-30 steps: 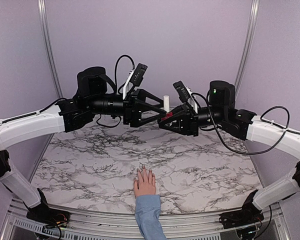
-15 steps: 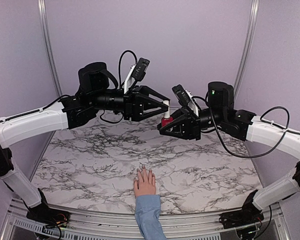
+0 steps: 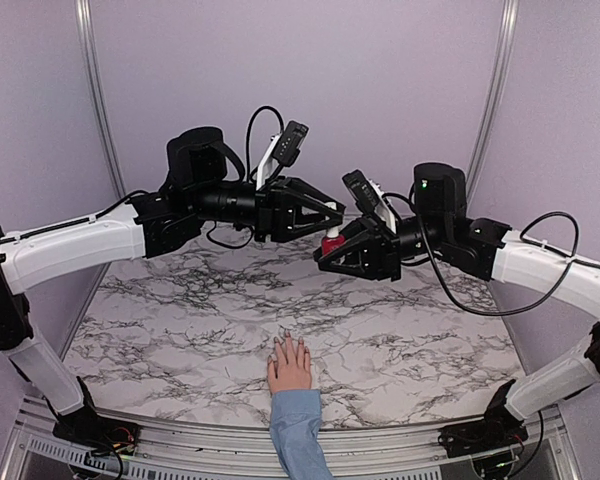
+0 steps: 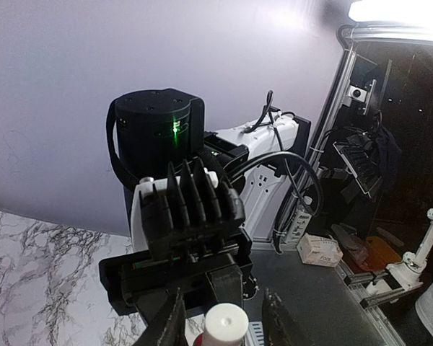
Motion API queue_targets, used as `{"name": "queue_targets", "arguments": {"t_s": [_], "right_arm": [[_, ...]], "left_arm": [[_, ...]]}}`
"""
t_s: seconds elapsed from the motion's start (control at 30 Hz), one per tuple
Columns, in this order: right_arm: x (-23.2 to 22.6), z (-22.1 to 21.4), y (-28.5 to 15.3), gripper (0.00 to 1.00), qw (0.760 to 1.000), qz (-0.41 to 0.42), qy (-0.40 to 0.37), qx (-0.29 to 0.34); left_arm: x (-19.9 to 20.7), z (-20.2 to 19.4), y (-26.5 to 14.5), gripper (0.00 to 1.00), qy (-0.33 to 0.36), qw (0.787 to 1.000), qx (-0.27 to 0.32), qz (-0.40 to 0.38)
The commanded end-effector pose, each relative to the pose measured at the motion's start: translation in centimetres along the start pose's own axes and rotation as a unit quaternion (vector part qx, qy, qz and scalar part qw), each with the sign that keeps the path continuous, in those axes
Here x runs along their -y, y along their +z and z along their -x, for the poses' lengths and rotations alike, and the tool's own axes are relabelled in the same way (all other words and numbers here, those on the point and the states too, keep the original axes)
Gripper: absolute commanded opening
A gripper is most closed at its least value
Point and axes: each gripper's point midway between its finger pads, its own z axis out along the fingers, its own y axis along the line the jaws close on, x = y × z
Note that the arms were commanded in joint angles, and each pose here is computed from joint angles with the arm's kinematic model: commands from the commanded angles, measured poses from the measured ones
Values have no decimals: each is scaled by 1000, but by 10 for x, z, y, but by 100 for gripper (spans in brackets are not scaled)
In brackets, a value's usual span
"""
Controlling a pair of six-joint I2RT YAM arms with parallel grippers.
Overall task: Paint the nails
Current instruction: Unscrew the cap of the nail polish bottle.
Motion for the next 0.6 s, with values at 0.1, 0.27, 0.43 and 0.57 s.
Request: {"name": "queue_targets", "arguments": {"t_s": [0.1,0.27,0.43,0.57], "right_arm": [[-3,17,3,0,1000,6,-14,10],[4,17,3,0,1000,-11,-7,10],[11,19,2,0,1000,-29,1,11],[20,21,-2,0,998,-52,13,16]], "left_arm": [[7,8,4,26,16,1000,8,-21],[5,8,4,13,7,1000,9,-16],[0,7,2,0,-7,1000,14,4],[-5,6,-2,0,-8,999,20,25]]}}
